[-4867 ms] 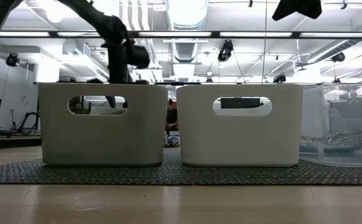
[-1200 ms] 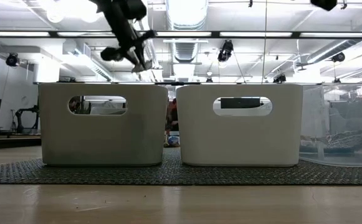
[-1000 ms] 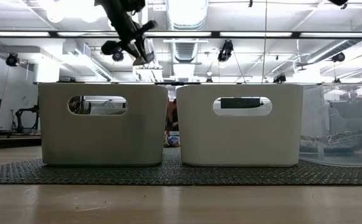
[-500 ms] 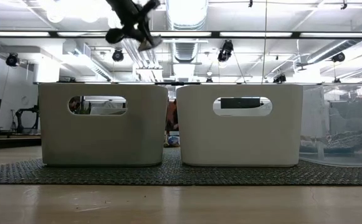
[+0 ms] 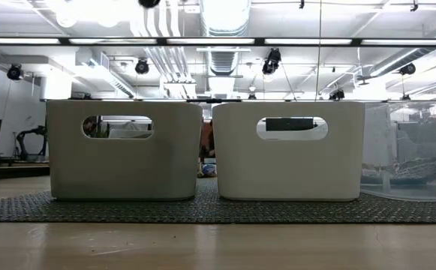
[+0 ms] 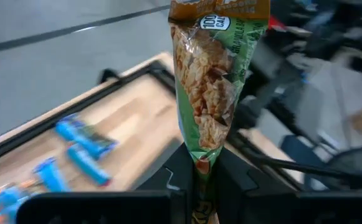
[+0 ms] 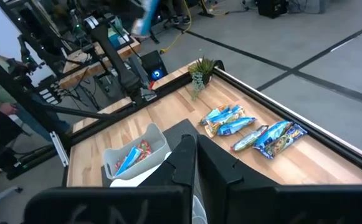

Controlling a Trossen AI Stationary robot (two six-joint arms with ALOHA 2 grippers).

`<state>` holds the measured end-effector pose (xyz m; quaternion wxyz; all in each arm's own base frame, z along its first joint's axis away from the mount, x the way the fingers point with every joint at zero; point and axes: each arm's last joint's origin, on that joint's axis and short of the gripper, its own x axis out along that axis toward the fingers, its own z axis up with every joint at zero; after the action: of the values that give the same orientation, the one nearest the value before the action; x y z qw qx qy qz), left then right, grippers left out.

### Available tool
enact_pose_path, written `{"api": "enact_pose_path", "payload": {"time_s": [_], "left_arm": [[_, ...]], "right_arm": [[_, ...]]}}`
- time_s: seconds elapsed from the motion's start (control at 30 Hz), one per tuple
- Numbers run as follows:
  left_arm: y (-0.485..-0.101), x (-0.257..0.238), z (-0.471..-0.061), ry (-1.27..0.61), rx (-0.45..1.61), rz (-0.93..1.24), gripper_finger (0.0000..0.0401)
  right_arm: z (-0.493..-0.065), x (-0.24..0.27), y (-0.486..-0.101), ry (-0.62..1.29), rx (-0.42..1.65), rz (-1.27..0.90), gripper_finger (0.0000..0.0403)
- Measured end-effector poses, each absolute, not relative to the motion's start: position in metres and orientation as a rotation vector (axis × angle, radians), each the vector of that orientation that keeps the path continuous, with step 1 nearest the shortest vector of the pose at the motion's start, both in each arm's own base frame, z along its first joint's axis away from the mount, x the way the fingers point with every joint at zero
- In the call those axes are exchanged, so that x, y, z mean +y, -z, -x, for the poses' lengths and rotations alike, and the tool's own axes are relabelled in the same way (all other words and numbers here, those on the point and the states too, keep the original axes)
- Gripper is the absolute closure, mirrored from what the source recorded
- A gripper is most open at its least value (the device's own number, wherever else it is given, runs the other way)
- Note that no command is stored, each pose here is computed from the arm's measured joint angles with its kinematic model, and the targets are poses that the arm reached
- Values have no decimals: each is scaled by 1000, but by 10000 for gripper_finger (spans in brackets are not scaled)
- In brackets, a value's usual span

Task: Pick and place Granola Bars by type
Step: Put the orange granola bar into the transparent bin

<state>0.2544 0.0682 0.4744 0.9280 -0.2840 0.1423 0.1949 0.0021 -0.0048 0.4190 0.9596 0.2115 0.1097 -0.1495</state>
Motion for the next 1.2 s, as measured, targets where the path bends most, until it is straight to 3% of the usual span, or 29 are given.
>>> {"api": "enact_pose_path", "payload": {"time_s": [0.67, 1.2], "left_arm": [[-487, -28, -281, 18, 216, 363, 378], [-488, -35, -284, 51, 190, 326, 378]], "right_arm": [[-2, -5, -419, 302, 225, -426, 394], [-2, -5, -419, 302, 223, -429, 394]]}}
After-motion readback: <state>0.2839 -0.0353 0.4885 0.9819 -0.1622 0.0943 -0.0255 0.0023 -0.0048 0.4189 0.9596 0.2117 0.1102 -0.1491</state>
